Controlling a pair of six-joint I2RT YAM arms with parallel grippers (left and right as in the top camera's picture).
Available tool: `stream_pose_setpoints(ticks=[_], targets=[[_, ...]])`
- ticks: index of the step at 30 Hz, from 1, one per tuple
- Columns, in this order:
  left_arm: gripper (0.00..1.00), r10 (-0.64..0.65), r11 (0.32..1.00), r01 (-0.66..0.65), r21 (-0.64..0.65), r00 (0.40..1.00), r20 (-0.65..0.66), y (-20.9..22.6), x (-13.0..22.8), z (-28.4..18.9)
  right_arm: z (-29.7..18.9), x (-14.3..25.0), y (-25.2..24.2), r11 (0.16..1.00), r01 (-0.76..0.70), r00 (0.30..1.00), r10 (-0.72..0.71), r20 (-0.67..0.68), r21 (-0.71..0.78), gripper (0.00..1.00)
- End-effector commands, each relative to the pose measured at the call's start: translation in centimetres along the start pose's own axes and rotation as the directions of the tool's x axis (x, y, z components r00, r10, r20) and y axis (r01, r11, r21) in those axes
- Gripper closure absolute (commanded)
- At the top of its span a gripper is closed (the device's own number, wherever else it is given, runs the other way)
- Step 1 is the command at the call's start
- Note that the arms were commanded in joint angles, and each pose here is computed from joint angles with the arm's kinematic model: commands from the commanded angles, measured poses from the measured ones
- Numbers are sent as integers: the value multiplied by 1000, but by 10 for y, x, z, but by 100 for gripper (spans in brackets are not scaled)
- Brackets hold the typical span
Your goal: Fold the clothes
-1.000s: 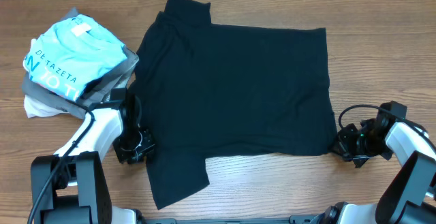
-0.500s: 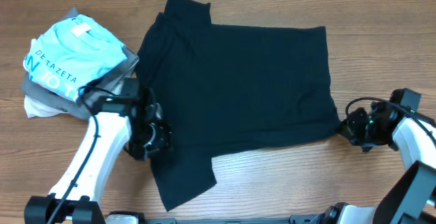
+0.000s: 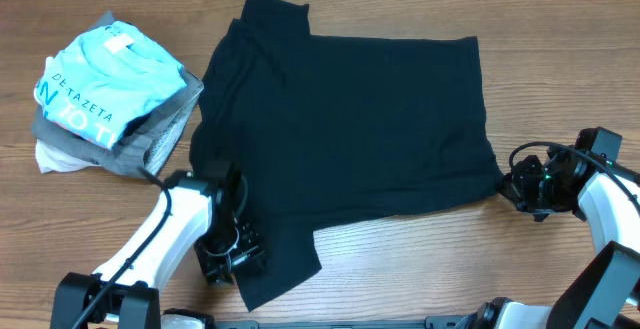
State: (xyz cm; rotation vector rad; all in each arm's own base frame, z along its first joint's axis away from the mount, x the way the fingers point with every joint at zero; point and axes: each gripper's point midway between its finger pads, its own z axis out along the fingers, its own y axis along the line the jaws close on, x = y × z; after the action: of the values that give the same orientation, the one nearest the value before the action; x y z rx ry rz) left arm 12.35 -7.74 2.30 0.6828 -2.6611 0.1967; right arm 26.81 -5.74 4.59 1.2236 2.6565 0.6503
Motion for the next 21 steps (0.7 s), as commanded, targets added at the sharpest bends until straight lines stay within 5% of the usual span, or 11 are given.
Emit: stream_pose_setpoints(ticks=[1,6,9,14,21], targets=[[39,-64,997,65,37,997,-38,0,8,13,-9,-8,8,1000,12,999,-11,35,-25,96],[64,-90,995,91,31,995,-31,8,8,30,-9,-8,8,1000,12,999,-11,35,-25,96],[67,-96,995,98,34,994,-51,11,13,37,-9,-9,9,1000,13,999,-12,37,-26,96],[41,-68,998,68,-3,997,-40,21,14,41,-9,-9,10,999,15,999,-14,39,-32,96],[38,-65,995,66,-69,998,21,33,4,41,-9,-9,10,999,15,999,-14,38,-34,96]])
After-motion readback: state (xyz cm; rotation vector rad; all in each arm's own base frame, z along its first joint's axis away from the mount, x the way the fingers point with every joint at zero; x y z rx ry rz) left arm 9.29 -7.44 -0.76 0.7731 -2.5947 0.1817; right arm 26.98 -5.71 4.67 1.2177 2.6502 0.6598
